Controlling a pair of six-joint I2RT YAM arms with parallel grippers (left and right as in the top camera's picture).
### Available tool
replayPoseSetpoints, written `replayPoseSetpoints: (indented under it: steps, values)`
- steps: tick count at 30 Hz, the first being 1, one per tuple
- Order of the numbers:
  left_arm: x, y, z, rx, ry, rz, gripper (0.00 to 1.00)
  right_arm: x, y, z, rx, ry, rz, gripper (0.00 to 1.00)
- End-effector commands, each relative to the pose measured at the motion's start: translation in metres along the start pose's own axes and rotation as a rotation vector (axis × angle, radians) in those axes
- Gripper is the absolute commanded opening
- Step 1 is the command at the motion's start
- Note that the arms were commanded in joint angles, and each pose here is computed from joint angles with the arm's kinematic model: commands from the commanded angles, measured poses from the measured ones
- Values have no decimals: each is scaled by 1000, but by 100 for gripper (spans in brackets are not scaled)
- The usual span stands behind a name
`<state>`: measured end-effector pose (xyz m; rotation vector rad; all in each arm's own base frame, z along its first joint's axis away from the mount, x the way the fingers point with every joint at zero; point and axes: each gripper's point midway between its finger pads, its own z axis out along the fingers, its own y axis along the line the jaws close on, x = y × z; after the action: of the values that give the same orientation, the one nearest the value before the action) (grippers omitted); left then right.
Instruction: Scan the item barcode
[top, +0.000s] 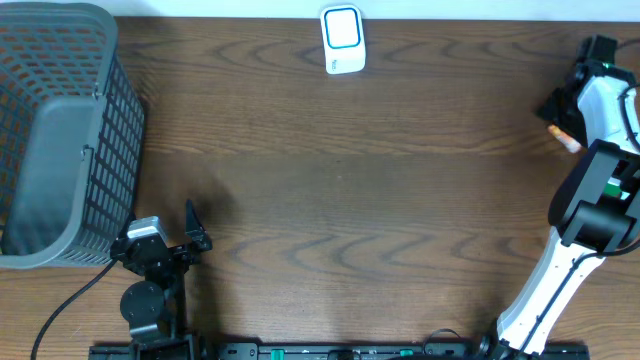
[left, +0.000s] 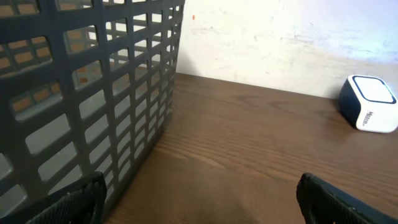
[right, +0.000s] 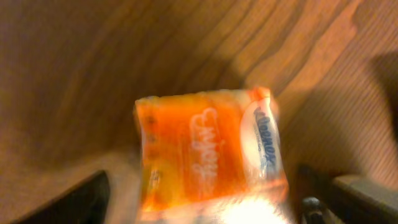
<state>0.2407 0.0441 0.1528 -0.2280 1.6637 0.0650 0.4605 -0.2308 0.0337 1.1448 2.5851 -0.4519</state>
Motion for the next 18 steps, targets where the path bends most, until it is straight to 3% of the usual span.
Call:
replayPoseSetpoints:
  steps: [1, 4, 11, 15, 18]
  values:
    - [15, -1, 1, 6, 43, 6, 98, -24, -12, -37, -29, -65, 50, 99]
    - [15, -1, 1, 6, 43, 6, 98, -40, -18, -97, -102, -127, 72, 99]
    - [15, -1, 1, 6, 43, 6, 98, -23, 0, -266, -575, -202, 18, 99]
    - [15, -1, 1, 6, 43, 6, 98, 3, -30, -331, -610, -264, 5, 99]
    - [15, -1, 1, 6, 43, 6, 98, 45, -67, -374, -607, -275, -9, 99]
